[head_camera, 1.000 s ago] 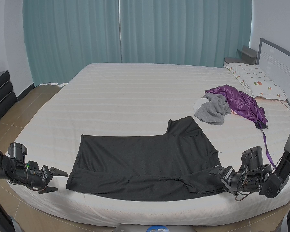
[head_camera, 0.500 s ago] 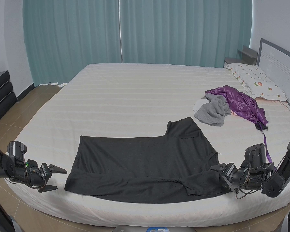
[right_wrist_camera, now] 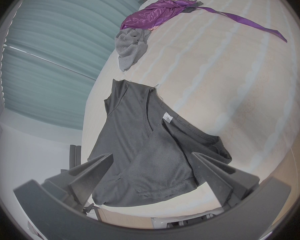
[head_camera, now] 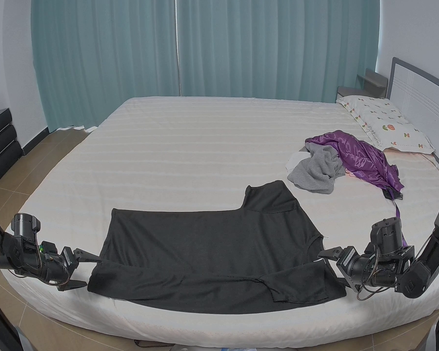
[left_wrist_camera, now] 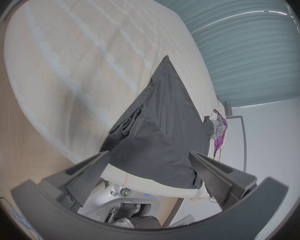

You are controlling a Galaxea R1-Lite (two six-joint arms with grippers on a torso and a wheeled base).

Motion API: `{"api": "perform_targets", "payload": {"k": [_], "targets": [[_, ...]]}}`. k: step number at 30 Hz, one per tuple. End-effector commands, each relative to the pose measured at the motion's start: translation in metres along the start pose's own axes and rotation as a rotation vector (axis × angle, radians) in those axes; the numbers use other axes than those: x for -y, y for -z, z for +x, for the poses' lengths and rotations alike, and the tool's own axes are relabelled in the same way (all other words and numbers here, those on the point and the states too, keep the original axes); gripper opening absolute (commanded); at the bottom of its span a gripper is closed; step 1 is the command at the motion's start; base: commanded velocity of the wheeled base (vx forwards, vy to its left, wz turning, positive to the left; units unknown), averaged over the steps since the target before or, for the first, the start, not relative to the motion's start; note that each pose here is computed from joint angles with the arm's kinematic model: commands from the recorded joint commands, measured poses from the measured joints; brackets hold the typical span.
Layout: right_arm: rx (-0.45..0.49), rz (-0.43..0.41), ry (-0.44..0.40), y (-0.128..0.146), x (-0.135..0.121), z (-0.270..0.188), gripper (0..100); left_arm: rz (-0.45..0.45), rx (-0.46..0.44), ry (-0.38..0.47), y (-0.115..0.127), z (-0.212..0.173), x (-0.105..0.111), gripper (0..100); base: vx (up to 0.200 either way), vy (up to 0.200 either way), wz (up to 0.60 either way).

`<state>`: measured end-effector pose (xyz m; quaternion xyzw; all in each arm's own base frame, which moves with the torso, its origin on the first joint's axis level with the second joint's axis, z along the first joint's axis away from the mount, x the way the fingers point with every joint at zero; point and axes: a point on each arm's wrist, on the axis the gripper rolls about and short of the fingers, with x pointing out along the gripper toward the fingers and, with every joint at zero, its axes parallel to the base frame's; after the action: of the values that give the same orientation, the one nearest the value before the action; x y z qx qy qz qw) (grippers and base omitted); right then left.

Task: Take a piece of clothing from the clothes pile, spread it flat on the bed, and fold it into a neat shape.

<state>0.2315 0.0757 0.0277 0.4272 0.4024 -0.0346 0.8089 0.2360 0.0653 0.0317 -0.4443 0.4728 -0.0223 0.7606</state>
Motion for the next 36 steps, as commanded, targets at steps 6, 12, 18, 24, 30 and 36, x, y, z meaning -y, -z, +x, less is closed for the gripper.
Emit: {"api": "perform_targets", "payload": {"k": [6,12,18,24,30,36], "targets": [[-0.001,0.007,-0.011,-0.001,0.0,-0.001,100,0.01,0.016,0.002,-0.003,-0.001,0.003,100,0.0,0.0,0.0],[-0.003,0.013,-0.051,-0.005,-0.001,-0.003,100,0.075,0.095,0.019,-0.024,-0.001,0.027,100,0.0,0.0,0.0],[-0.006,0.012,-0.052,-0.004,0.0,-0.004,100,0.103,0.217,0.067,-0.075,0.011,0.068,100,0.0,0.0,0.0],[-0.009,0.012,-0.052,-0.004,0.0,-0.004,100,0.155,0.201,0.098,-0.111,0.063,0.083,100,0.0,0.0,0.0],[-0.025,0.012,-0.061,-0.004,0.0,-0.004,100,0.189,0.234,0.073,-0.137,0.114,0.086,100,0.0,0.0,0.0],[-0.027,0.012,-0.059,-0.003,0.001,-0.004,100,0.199,0.307,0.022,-0.154,0.148,0.085,100,0.0,0.0,0.0]]}}
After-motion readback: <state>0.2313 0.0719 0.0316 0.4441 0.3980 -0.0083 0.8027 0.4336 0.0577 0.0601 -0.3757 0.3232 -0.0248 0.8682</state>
